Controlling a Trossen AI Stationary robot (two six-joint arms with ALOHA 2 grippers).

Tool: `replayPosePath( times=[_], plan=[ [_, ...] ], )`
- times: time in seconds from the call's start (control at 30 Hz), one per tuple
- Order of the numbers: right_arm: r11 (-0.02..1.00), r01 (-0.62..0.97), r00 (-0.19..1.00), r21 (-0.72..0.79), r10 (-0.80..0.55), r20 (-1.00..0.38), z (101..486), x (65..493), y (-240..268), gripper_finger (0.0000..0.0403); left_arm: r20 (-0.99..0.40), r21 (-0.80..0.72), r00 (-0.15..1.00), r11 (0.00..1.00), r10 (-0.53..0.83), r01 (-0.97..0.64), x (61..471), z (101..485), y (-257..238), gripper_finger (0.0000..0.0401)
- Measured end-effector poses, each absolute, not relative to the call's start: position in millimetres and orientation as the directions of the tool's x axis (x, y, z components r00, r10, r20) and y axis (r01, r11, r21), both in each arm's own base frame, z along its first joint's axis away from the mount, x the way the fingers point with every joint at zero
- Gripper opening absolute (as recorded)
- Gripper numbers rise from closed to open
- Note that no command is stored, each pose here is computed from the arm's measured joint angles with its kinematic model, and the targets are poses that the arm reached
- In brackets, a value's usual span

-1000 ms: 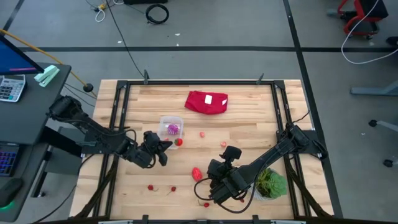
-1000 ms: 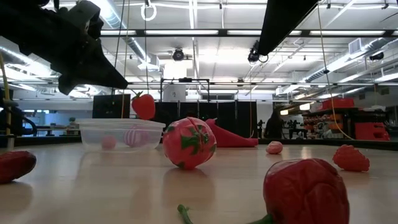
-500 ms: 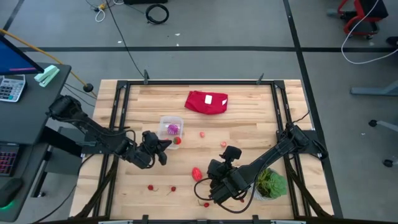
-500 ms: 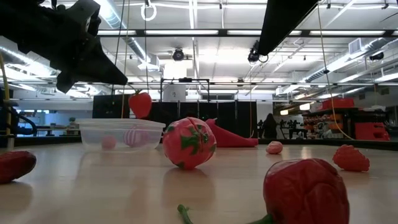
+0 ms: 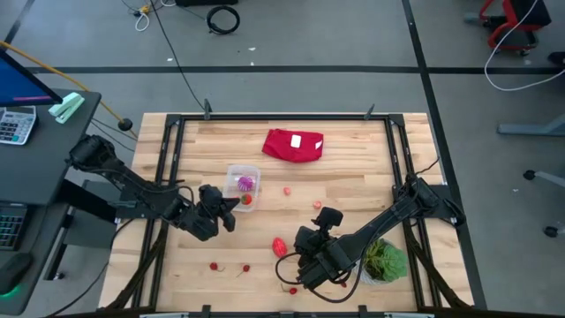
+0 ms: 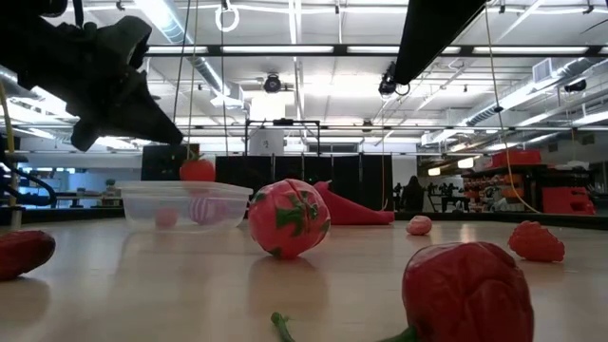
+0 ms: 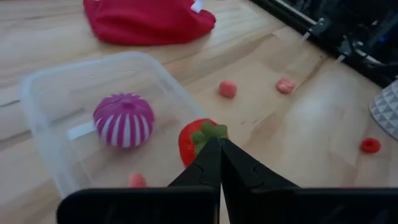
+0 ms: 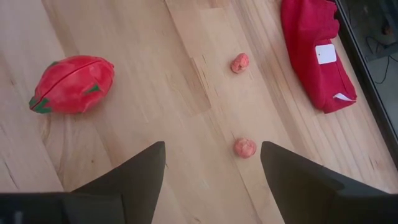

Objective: Pick and placing Produce into tupperware
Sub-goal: Put the red strawberry in the transparent bin, then put the red cherry in the transparent bin

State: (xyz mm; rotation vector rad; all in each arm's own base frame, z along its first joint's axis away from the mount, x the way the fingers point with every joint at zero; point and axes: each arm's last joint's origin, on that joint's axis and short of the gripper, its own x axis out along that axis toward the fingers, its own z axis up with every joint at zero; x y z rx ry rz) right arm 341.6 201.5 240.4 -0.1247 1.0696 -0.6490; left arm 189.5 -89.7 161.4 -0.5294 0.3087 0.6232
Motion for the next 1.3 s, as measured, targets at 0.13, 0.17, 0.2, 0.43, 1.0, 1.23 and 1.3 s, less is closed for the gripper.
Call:
replayPosePath(
  times=[0.13,0.17,0.2,0.43,1.0,1.23,1.3],
  plan=[
    [0.809,0.433,0.315,-0.398,-0.549,-0.774,240,342,202,0.0274,-0.446,-0.378,0.770,0.683,0.457,-0.624,189,160,-90,0.0003],
    [0.809,0.433,0.315,-0.398,-0.549,-0.774,240,342,201,0.0274,-0.454,-0.384,0.773,0.685,0.443,-0.619,189,160,-90,0.0004],
    [0.809,0.433,0.315,-0.398,-0.549,-0.774,240,342,202,0.0274,-0.466,-0.389,0.776,0.689,0.425,-0.612,189,160,-91,0.0006],
    [0.809,0.433,0.315,-0.398,-0.549,-0.774,240,342,202,0.0274,-0.524,-0.378,0.769,0.710,0.365,-0.594,191,152,-94,0.0025],
    [0.809,0.433,0.317,-0.396,-0.549,-0.774,240,342,202,0.0274,-0.525,-0.393,0.773,0.705,0.356,-0.591,194,150,-95,0.0101],
    [0.809,0.433,0.317,-0.396,-0.548,-0.774,240,342,202,0.0274,-0.545,-0.522,0.829,0.724,0.124,-0.451,192,165,-103,0.0118],
    [0.809,0.433,0.316,-0.396,-0.549,-0.774,240,342,202,0.0274,-0.527,-0.575,0.850,0.731,0.012,-0.367,191,171,-110,0.0114]
  ],
)
